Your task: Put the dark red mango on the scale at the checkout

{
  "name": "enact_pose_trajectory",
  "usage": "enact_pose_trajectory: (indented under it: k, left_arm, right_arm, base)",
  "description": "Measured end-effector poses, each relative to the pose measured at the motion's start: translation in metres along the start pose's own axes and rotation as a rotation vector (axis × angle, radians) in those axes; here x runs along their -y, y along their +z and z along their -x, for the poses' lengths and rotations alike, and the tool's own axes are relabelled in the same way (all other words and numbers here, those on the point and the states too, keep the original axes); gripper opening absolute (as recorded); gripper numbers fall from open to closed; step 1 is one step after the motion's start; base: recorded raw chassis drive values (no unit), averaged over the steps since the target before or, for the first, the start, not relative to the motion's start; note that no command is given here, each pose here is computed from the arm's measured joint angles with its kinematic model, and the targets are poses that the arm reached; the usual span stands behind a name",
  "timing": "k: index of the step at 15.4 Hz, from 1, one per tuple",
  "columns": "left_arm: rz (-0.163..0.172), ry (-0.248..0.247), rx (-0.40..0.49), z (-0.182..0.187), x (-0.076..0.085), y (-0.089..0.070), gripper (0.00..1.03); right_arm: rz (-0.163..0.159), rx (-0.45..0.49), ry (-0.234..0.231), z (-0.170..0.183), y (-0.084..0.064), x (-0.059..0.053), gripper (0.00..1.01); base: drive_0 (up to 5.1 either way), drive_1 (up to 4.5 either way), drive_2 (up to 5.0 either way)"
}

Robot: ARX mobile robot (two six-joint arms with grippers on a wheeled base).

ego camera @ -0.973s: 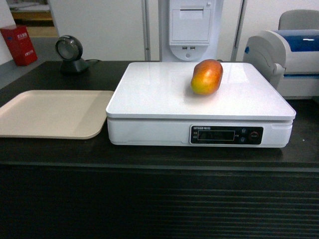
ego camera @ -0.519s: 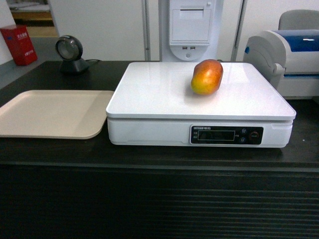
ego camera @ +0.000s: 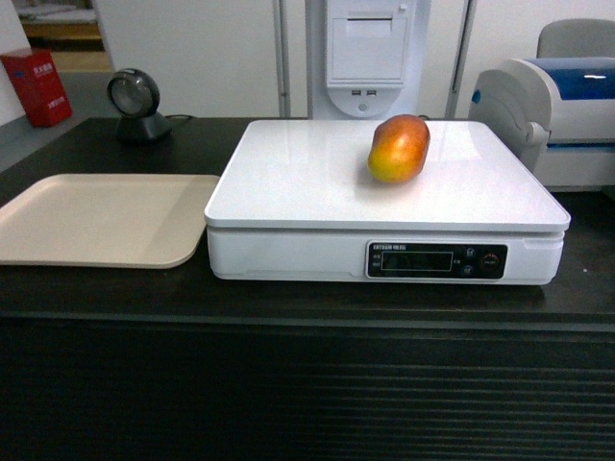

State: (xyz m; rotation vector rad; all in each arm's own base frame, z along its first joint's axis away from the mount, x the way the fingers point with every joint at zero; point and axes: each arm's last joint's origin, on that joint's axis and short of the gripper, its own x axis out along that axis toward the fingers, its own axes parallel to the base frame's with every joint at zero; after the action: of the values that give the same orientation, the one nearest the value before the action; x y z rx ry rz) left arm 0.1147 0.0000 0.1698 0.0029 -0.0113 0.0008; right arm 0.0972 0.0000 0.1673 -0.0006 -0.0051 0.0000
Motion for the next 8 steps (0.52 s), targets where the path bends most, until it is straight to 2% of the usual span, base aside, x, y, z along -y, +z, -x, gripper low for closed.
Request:
enact_pose_trajectory:
  k: [6,7,8]
  left_arm:
    - [0.0,0.0,-0.001,0.007,0.0,-0.001,0.02]
    - [0.0,0.0,-0.04,0.011,0.0,-0.005,0.02]
    - [0.0,0.0,-0.015,0.017,0.0,-0.004,0.02]
  right_arm:
    - [0.0,0.0,0.0,0.0,0.0,0.0,0.98]
    - [0.0,0.0,0.0,0.0,0.0,0.0,0.98]
    - [0.0,0.0,0.0,0.0,0.0,0.0,0.98]
  base:
    - [0.0,0.0,0.0]
    - [0.0,0.0,0.0]
    - [0.0,0.0,0.0]
